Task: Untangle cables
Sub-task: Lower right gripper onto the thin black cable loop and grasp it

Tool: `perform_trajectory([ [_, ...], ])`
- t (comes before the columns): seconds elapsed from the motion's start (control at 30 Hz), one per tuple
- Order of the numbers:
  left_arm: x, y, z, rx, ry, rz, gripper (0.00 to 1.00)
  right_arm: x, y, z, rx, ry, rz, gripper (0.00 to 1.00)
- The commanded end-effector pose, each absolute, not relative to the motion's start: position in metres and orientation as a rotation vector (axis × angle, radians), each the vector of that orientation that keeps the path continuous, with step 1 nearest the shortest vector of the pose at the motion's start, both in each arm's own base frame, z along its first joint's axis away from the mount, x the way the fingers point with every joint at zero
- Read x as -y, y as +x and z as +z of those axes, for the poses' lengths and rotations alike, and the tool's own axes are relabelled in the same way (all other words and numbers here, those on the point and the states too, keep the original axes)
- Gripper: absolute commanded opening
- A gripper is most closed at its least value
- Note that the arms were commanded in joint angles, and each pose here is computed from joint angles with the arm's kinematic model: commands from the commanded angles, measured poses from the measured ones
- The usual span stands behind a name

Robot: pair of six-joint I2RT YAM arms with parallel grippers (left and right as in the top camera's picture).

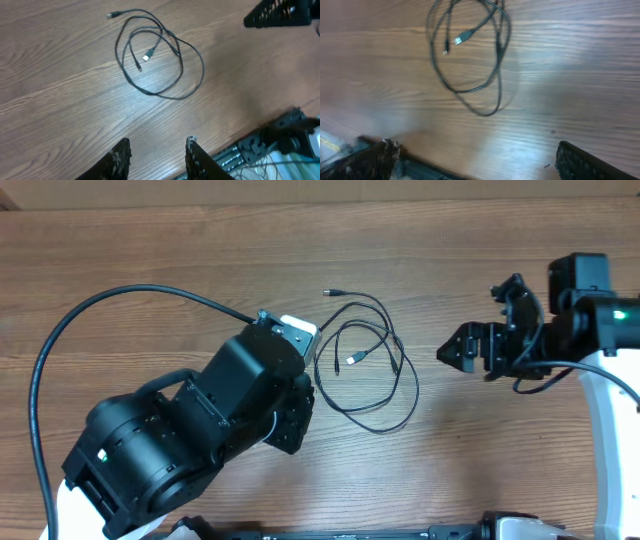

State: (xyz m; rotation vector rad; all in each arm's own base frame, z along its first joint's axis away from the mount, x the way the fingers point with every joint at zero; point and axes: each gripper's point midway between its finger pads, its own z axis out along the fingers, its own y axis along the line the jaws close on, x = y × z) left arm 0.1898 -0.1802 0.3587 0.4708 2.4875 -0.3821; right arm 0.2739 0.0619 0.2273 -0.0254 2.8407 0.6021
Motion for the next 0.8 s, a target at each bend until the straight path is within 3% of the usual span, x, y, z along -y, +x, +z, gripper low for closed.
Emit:
perform_trajectory([
  [0.0,0.176,0.195,0.361,-2.475,0.389,-0.359,0.36,-0.046,0.281,0.223,-2.840,0.082,0.336,1.00],
  [0.13,0.176,0.195,0.361,-2.476,0.378,-0.363,0.36,-0.047,0.293,0.224,-2.794,0.123,0.163,1.00],
  [0.33,0.168,0.200,0.362,-2.470,0.309,-0.322,0.36,-0.068,0.301,0.220,-2.751,0.219,0.147,1.00],
  [0.5,0.157,0.198,0.357,-2.500,0.243,-0.269,0.30,-0.094,0.297,0.196,-2.767,0.169,0.159,1.00],
  [0.77,0.140,0.207,0.362,-2.457,0.110,-0.187,0.33,-0.121,0.301,0.160,-2.750,0.211,0.221,1.00],
])
